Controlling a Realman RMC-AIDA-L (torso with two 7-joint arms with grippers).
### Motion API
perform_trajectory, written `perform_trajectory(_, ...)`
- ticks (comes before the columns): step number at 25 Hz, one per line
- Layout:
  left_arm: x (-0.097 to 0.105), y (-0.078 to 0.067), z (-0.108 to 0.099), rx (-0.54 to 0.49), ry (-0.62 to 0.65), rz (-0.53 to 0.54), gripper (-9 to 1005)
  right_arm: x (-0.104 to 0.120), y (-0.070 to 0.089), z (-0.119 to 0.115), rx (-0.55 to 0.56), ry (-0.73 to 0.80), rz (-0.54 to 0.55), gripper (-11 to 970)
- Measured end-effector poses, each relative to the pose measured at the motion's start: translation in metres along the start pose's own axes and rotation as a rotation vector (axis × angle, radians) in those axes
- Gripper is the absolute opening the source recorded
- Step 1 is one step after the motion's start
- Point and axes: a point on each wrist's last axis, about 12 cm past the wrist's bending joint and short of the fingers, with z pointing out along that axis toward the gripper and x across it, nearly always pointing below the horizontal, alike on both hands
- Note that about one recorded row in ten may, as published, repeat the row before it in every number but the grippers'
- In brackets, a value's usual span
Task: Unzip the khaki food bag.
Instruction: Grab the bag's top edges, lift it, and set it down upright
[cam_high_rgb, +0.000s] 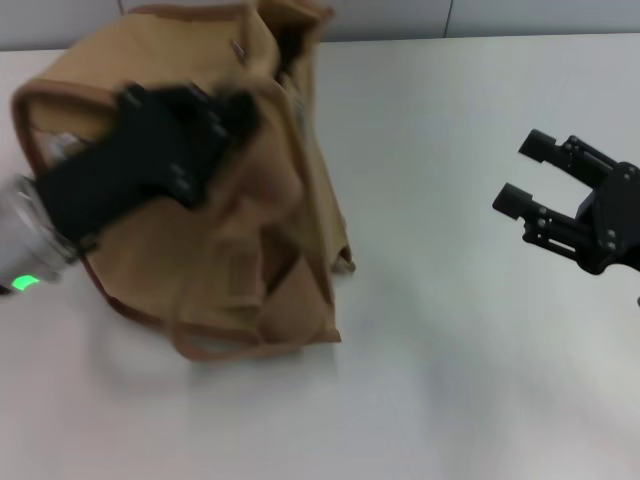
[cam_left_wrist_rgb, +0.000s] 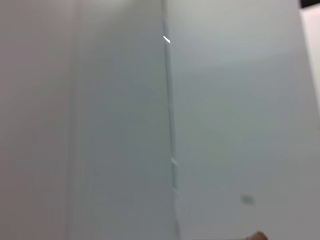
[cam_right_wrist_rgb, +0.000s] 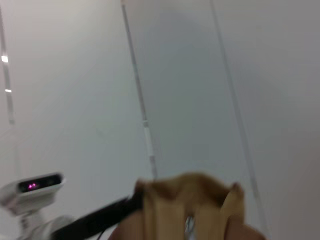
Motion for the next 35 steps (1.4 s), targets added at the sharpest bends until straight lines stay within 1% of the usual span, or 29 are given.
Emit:
perform_trajectory(1, 0.0, 0.0, 0.0, 0.0, 0.0, 0.0, 35, 0.0, 0.0, 0.0, 0.0, 0.0, 0.0, 792)
perform_trajectory(2, 0.006, -0.005, 0.003, 0.007, 0.011, -0.008, 35, 0.006, 0.002, 0.002, 0.041, -0.015, -0.072, 792)
perform_trajectory(3, 0.01, -0.009, 0.006, 0.013, 0.018, -0.014, 35, 0.006, 0.002, 0.002, 0.041, -0.015, -0.072, 792)
perform_trajectory(4, 0.013, -0.011, 0.007, 0.015, 0.021, -0.017, 36, 0.01, 0.003, 0.003, 0.067, -0.025, -0.127, 792)
perform_trajectory(5, 0.016, -0.016, 0.008, 0.02, 0.023, -0.028, 36, 0.021, 0.008, 0.008, 0.121, -0.036, -0.233, 792)
perform_trajectory(6, 0.016, -0.016, 0.008, 0.02, 0.023, -0.028, 36, 0.021, 0.008, 0.008, 0.121, -0.036, -0.233, 791)
perform_trajectory(7, 0.018, -0.018, 0.009, 0.026, 0.022, -0.043, 36, 0.031, 0.014, 0.015, 0.176, -0.031, -0.332, 791)
perform_trajectory(8, 0.018, -0.018, 0.009, 0.026, 0.022, -0.043, 36, 0.031, 0.014, 0.015, 0.176, -0.031, -0.332, 791)
perform_trajectory(9, 0.019, -0.019, 0.009, 0.028, 0.022, -0.048, 36, 0.037, 0.017, 0.02, 0.202, -0.024, -0.373, 791)
perform_trajectory(10, 0.02, -0.022, 0.009, 0.034, 0.022, -0.063, 37, 0.047, 0.025, 0.032, 0.234, -0.009, -0.439, 791)
perform_trajectory(11, 0.02, -0.022, 0.009, 0.034, 0.022, -0.063, 37, 0.047, 0.025, 0.032, 0.234, -0.009, -0.439, 791)
perform_trajectory(12, 0.021, -0.023, 0.009, 0.036, 0.022, -0.068, 37, 0.054, 0.03, 0.044, 0.244, 0.01, -0.488, 791)
perform_trajectory(13, 0.022, -0.025, 0.01, 0.039, 0.023, -0.074, 37, 0.054, 0.03, 0.044, 0.244, 0.01, -0.488, 791)
perform_trajectory(15, 0.025, -0.028, 0.012, 0.044, 0.024, -0.074, 37, 0.061, 0.039, 0.059, 0.24, 0.032, -0.533, 791)
perform_trajectory(16, 0.025, -0.028, 0.012, 0.044, 0.024, -0.074, 38, 0.061, 0.039, 0.059, 0.24, 0.032, -0.533, 791)
perform_trajectory(17, 0.025, -0.029, 0.012, 0.047, 0.021, -0.07, 38, 0.063, 0.041, 0.067, 0.234, 0.041, -0.541, 791)
perform_trajectory(20, 0.024, -0.03, 0.012, 0.056, 0.01, -0.07, 38, 0.064, 0.042, 0.073, 0.219, 0.052, -0.537, 791)
perform_trajectory(26, 0.022, -0.033, 0.007, 0.059, -0.005, -0.069, 39, 0.067, 0.043, 0.076, 0.202, 0.075, -0.535, 791)
perform_trajectory(30, 0.02, -0.035, 0.001, 0.054, -0.021, -0.025, 40, 0.07, 0.05, 0.074, 0.161, 0.087, -0.569, 790)
perform_trajectory(34, 0.02, -0.035, 0.0, 0.058, -0.021, -0.016, 41, 0.071, 0.053, 0.075, 0.154, 0.083, -0.583, 790)
perform_trajectory(35, 0.02, -0.035, 0.001, 0.063, -0.021, -0.008, 41, 0.072, 0.056, 0.074, 0.158, 0.081, -0.612, 790)
